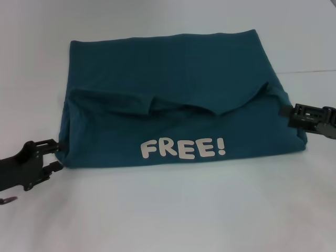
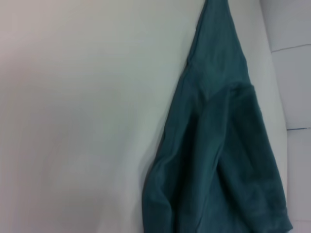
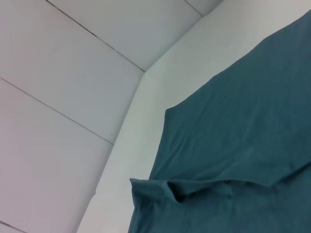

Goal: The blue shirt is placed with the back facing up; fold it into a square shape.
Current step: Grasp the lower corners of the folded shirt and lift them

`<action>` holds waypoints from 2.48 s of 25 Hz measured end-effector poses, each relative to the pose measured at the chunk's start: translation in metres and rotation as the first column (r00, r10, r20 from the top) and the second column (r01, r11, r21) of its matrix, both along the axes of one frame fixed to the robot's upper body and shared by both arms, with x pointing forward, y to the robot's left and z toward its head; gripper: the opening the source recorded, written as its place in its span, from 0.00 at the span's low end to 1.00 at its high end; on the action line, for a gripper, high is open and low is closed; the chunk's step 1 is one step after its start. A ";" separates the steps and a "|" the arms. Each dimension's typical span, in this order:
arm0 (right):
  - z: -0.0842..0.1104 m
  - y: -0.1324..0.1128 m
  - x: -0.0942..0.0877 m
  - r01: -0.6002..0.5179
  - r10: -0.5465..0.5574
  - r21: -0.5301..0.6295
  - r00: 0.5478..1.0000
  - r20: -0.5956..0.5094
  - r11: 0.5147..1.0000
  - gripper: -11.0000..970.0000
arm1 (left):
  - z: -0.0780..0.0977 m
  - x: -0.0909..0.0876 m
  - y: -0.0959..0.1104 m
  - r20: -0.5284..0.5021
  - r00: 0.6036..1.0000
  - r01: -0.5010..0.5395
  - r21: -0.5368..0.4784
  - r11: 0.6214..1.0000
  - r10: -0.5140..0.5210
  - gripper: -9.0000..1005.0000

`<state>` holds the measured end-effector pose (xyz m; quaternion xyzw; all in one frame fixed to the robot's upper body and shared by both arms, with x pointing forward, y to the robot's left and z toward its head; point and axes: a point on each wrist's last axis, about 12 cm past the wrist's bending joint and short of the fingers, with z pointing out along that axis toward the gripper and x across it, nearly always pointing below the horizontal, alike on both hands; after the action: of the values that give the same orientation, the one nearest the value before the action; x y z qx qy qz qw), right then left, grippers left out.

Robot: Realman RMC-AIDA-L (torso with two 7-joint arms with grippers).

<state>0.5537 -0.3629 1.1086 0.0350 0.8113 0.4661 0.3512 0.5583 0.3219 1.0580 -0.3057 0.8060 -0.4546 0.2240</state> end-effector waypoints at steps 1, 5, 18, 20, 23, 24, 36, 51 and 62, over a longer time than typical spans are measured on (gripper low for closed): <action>0.000 0.000 -0.001 0.001 -0.001 0.000 1.000 -0.001 1.000 0.86 | -0.001 0.000 -0.001 -0.004 1.000 0.002 -0.003 1.000 -0.002 0.54; -0.001 -0.004 -0.003 0.017 -0.017 0.001 1.000 0.002 1.000 0.86 | -0.004 -0.001 -0.003 -0.020 1.000 0.005 -0.014 1.000 -0.005 0.54; -0.003 -0.008 -0.006 0.030 -0.030 0.002 1.000 0.000 1.000 0.86 | -0.013 0.001 -0.009 -0.046 0.999 -0.014 -0.010 1.000 0.014 0.54; -0.003 -0.008 -0.006 0.030 -0.030 0.002 1.000 -0.001 1.000 0.86 | -0.014 0.002 -0.011 -0.047 0.999 -0.014 -0.006 1.000 0.014 0.54; -0.004 -0.008 -0.007 0.035 -0.035 0.007 0.999 -0.002 0.999 0.86 | -0.015 0.005 -0.013 -0.053 0.998 -0.018 -0.004 1.000 0.018 0.54; -0.004 -0.008 -0.007 0.037 -0.037 0.010 0.999 -0.003 0.999 0.86 | -0.015 0.005 -0.014 -0.054 0.998 -0.018 -0.004 1.000 0.018 0.54; -0.004 -0.011 -0.007 0.051 -0.051 0.016 0.999 0.001 0.999 0.86 | -0.020 0.011 -0.018 -0.071 0.997 -0.040 0.008 0.999 0.040 0.53; -0.005 -0.014 -0.009 0.060 -0.060 0.015 0.998 -0.001 0.998 0.86 | -0.016 0.030 -0.032 -0.054 0.998 -0.033 0.069 0.997 0.036 0.52; -0.005 -0.016 -0.011 0.064 -0.064 0.021 0.998 -0.003 0.998 0.86 | -0.016 0.028 -0.034 -0.048 0.999 -0.011 0.067 0.998 0.015 0.29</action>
<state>0.5427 -0.3788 1.1040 0.0654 0.8051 0.4632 0.3647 0.5864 0.2881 1.0422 -0.3143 0.8239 -0.4185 0.2173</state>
